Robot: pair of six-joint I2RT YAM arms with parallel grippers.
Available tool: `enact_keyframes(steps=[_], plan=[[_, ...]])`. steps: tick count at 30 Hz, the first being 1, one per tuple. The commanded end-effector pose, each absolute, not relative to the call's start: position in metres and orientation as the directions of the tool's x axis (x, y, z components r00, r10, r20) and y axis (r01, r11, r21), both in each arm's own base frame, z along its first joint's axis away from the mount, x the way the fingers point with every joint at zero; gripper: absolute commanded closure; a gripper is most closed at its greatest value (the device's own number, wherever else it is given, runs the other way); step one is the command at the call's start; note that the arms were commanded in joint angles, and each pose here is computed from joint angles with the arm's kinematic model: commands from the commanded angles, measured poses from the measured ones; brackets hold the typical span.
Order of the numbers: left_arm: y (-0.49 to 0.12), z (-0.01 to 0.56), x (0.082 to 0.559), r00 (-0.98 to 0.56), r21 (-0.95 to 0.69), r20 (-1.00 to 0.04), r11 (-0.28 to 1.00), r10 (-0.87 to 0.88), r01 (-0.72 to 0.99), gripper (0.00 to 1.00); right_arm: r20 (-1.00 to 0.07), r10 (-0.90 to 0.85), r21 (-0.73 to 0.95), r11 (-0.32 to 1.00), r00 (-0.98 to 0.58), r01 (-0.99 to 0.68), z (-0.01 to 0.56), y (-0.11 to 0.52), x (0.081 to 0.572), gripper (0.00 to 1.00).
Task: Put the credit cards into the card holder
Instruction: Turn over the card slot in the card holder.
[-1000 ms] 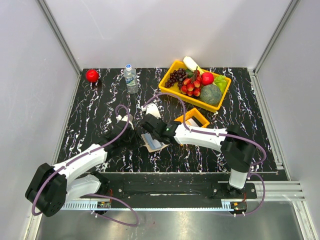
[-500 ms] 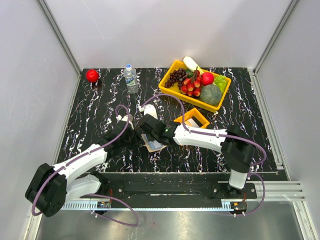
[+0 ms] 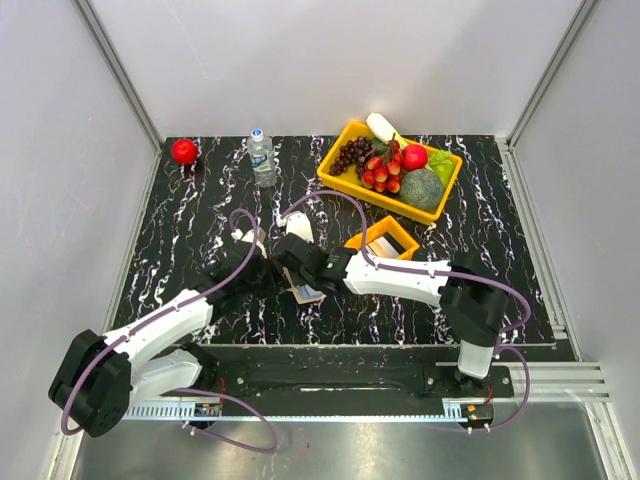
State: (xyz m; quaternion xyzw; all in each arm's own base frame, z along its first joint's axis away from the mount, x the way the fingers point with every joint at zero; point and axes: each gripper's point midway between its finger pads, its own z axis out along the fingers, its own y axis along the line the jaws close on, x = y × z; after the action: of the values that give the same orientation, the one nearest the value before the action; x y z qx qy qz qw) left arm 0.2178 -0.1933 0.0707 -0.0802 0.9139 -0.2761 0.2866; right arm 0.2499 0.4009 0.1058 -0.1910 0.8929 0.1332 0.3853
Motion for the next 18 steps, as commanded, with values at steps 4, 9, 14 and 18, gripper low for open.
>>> enact_keyframes(steps=[4,9,14,18], plan=[[-0.202,0.090,0.228,-0.790,-0.594,-0.513,0.803,-0.335,0.045,1.00,-0.773,-0.232,0.029,0.917,-0.591,-0.398,0.104,0.398,0.261,1.00],[-0.200,0.088,0.228,-0.793,-0.583,-0.512,0.812,-0.329,0.040,1.00,-0.802,-0.245,-0.032,0.928,-0.545,-0.371,0.118,0.387,0.271,1.00],[-0.195,0.084,0.226,-0.794,-0.562,-0.516,0.826,-0.321,0.031,1.00,-0.826,-0.237,-0.054,0.936,-0.511,-0.347,0.139,0.376,0.276,1.00],[-0.193,0.080,0.224,-0.796,-0.554,-0.514,0.832,-0.319,0.024,1.00,-0.818,-0.246,-0.075,0.942,-0.520,-0.327,0.135,0.362,0.280,1.00]])
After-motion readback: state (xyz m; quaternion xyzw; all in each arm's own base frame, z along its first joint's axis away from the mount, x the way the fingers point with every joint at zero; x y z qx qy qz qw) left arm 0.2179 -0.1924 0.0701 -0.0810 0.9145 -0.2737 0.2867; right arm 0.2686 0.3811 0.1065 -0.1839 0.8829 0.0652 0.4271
